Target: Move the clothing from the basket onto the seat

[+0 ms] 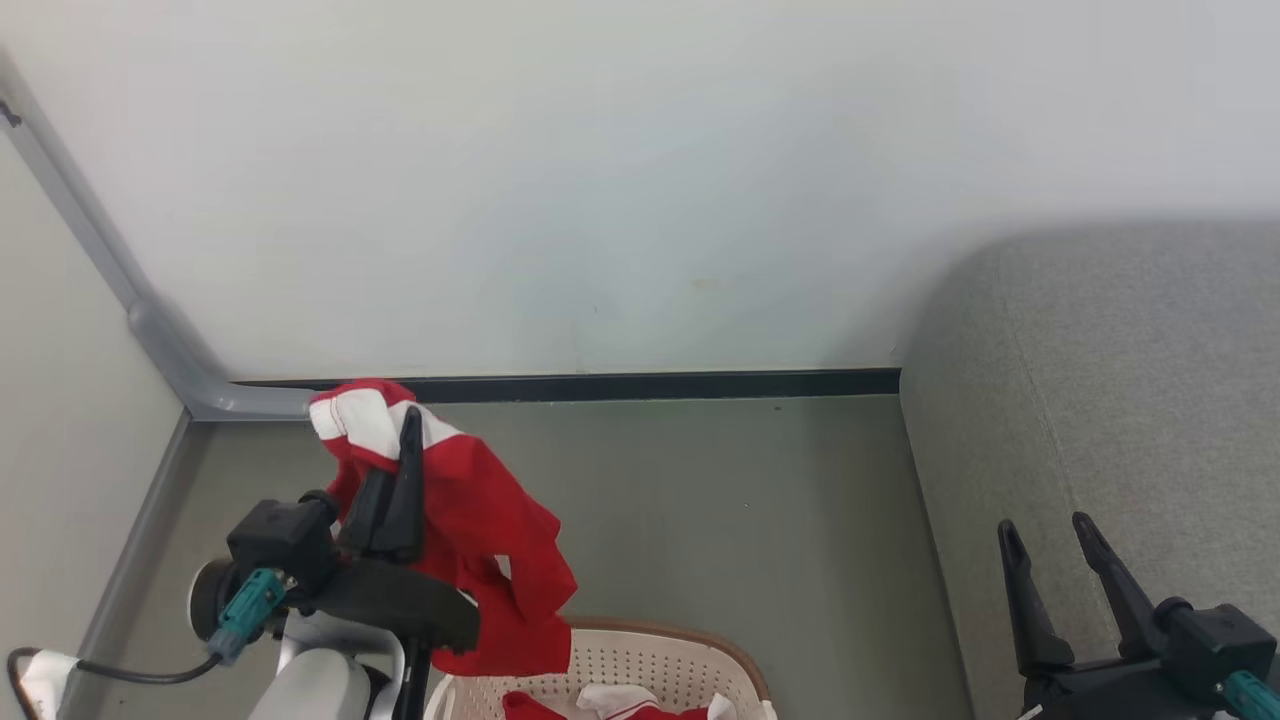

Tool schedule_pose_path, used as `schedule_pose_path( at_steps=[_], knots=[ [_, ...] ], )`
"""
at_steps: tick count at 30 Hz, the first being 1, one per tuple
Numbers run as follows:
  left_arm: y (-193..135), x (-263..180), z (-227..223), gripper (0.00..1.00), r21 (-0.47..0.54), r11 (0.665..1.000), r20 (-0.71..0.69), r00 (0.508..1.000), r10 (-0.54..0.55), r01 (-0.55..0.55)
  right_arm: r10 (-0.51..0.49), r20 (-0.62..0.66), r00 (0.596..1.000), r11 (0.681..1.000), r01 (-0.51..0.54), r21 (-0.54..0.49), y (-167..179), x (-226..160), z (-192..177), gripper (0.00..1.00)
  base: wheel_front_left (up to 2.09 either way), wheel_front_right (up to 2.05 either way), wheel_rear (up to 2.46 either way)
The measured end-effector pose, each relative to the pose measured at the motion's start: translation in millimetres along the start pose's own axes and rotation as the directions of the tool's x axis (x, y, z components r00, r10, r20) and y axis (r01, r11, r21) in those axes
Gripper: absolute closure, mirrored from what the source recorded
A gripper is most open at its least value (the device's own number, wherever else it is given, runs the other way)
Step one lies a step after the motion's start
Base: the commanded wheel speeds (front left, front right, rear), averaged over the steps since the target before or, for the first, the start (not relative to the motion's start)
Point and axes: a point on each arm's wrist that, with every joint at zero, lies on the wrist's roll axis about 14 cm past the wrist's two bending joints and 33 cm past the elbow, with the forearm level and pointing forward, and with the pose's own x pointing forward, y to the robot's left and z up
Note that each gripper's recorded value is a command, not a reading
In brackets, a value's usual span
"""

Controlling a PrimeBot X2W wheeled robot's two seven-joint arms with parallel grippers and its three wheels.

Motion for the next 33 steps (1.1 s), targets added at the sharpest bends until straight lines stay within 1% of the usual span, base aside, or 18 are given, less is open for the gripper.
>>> schedule_pose_path(
  at_steps=[3, 7, 12, 16, 20, 23, 28, 33],
  knots=[
    [-13.6, 0.9, 28.9, 1.00, 0.004, 0.999, 0.087, 0.995, -0.042, 0.041, 0.004, 0.007, 1.000, 1.000, -0.004, 0.002, 4.1, -1.1, 2.7, 0.00, 0.00, 0.00, 0.00],
    [-34.7, 1.1, 65.1, 1.00, 0.032, 0.994, 0.196, 0.975, -0.108, 0.104, 0.020, 0.015, 1.000, 1.000, -0.020, 0.007, 10.5, -1.4, 6.4, 0.00, 0.00, 0.00, 0.00],
    [-64.6, 2.3, 109.5, 1.00, 0.056, 0.981, 0.317, 0.928, -0.195, 0.187, 0.027, 0.013, 1.000, 1.000, -0.027, 0.007, 13.6, -3.4, 7.3, 0.00, 0.00, 0.00, 0.00],
    [-89.3, -1.5, 135.5, 1.00, 0.082, 0.964, 0.387, 0.883, -0.265, 0.253, 0.034, -0.001, 0.999, 0.999, -0.034, 0.014, 17.7, -7.6, 4.0, 0.00, 0.00, 0.00, 0.00],
    [-110.4, -6.3, 152.2, 1.00, 0.108, 0.945, 0.434, 0.841, -0.324, 0.309, 0.058, 0.006, 0.998, 0.998, -0.058, 0.023, 27.4, -8.2, 6.9, 0.00, 0.00, 0.00, 0.00],
    [-121.0, -8.9, 159.5, 1.00, 0.117, 0.936, 0.453, 0.820, -0.348, 0.333, 0.093, 0.014, 0.996, 0.995, -0.093, 0.033, 39.9, -9.0, 9.1, 0.00, 0.00, 0.00, 0.00],
    [-132.4, -11.3, 157.0, 1.00, 0.114, 0.926, 0.441, 0.817, -0.372, 0.361, 0.181, 0.020, 0.983, 0.982, -0.182, 0.050, 69.0, -10.9, 12.5, 0.00, 0.00, 0.00, 0.00],
    [-139.7, -13.4, 154.4, 1.00, 0.120, 0.916, 0.422, 0.816, -0.396, 0.382, 0.296, 0.027, 0.955, 0.952, -0.297, 0.068, 105.3, -14.9, 16.1, 0.00, 0.00, 0.00, 0.00]
  ],
)
